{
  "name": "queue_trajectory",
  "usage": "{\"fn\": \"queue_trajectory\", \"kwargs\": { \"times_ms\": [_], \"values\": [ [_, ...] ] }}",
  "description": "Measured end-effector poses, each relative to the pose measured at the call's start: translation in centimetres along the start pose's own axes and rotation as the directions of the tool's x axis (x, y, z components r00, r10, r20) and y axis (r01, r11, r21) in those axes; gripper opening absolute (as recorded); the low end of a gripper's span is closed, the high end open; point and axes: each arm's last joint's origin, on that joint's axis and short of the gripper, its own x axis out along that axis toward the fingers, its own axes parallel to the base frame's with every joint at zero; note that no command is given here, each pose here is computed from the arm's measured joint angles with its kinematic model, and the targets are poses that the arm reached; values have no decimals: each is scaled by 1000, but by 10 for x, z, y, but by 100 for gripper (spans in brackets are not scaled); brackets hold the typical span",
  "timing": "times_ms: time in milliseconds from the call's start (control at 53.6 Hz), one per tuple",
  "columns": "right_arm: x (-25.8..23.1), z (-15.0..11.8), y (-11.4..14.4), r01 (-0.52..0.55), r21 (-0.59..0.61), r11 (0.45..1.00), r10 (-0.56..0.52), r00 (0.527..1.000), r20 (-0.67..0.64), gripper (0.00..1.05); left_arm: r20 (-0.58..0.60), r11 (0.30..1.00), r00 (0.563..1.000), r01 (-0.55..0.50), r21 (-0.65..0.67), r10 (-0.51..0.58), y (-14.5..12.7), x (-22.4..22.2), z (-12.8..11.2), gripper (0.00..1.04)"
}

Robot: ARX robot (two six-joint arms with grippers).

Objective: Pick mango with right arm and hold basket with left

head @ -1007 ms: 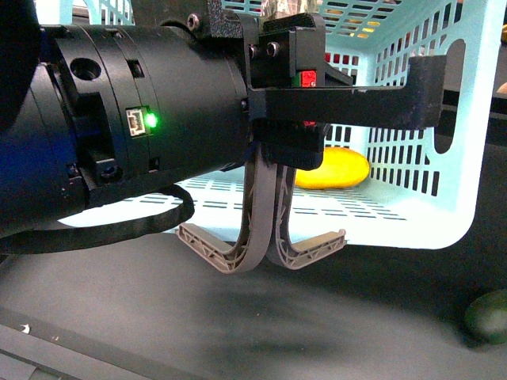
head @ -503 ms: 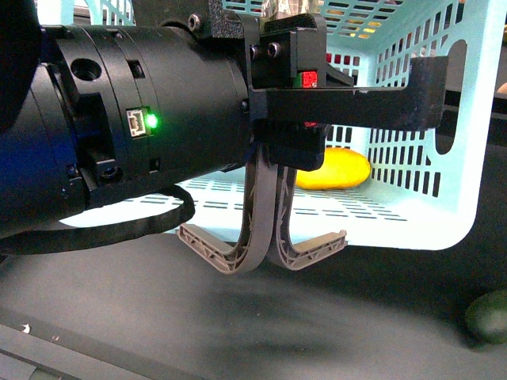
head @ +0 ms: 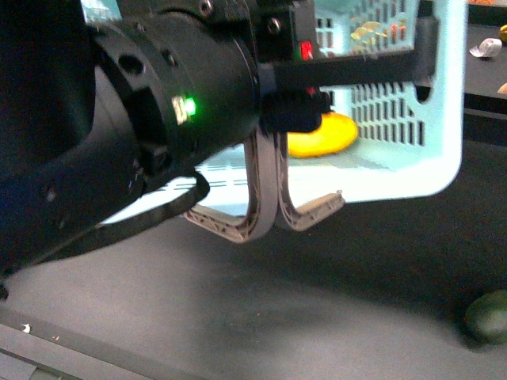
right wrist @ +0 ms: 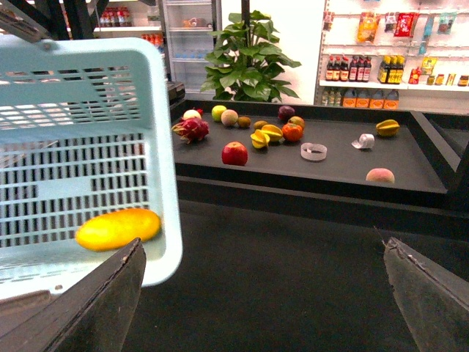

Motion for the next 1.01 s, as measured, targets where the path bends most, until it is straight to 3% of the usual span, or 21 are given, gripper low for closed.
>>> {"fn": "queue_trajectory", "kwargs": {
  "times_ms": [168,410,708,1007],
  "values": [
    [0,0,0,0,0,1000,0,1000,0,97,42,976,985,-161,-144,168,7,15,10,7],
    [0,0,0,0,0,1000,0,1000,0,97,0,856,941,-309,-414,339,29,44,9,7],
    [0,0,0,0,0,1000,0,1000,0,97,-89,663,898,-383,-644,432,53,83,-4,7],
    [0,0,0,0,0,1000,0,1000,0,97,-113,529,854,-413,-742,508,87,107,-8,7]
  ]
}}
